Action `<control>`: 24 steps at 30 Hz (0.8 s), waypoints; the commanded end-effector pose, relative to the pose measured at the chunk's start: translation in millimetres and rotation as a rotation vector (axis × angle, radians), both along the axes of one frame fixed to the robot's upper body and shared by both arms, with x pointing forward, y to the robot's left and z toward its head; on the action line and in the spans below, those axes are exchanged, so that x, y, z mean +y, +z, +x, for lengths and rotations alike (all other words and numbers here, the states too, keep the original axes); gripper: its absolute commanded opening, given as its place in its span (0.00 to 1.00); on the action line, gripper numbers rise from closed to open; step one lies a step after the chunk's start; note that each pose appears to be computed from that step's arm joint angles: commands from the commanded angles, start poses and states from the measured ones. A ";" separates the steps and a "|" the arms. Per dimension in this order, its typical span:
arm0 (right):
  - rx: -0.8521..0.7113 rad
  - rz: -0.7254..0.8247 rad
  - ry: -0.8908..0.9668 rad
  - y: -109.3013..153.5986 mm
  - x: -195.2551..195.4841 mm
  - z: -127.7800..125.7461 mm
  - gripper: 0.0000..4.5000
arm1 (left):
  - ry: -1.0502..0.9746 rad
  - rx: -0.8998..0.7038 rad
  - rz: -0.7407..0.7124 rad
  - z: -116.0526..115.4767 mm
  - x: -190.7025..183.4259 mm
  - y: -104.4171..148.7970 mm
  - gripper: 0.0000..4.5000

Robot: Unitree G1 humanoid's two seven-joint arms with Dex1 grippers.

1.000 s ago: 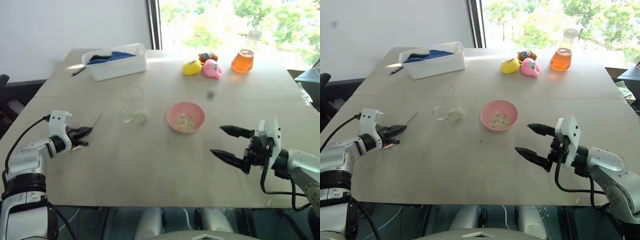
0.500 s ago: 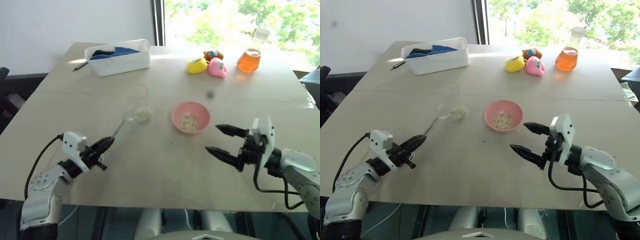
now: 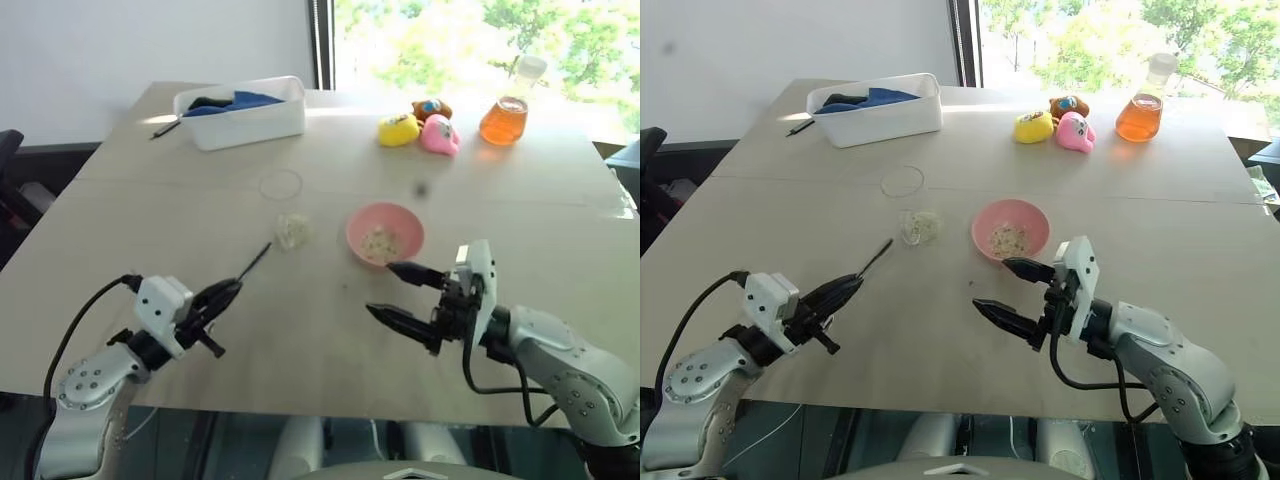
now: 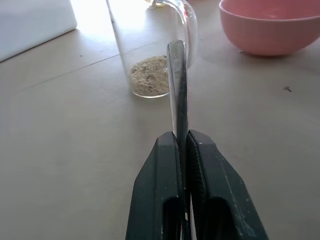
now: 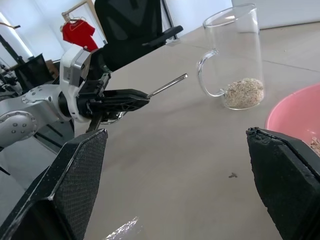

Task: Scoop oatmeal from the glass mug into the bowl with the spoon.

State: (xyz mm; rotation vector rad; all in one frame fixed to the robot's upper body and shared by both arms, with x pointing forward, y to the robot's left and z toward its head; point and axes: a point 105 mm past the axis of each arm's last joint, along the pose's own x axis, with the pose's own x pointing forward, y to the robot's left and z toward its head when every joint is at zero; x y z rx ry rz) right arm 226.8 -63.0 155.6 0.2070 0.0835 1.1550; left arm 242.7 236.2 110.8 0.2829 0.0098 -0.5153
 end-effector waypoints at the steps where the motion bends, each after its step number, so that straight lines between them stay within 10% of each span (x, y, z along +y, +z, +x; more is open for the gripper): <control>1: -0.023 0.016 0.006 5.3 0.9 -1.3 1.00 | -0.048 -0.096 0.043 -3.9 -13.0 15.4 0.02; 24: 0.152 0.166 -0.175 7.2 29.2 39.2 1.00 | -0.417 -0.253 0.024 0.4 -126.6 28.7 0.02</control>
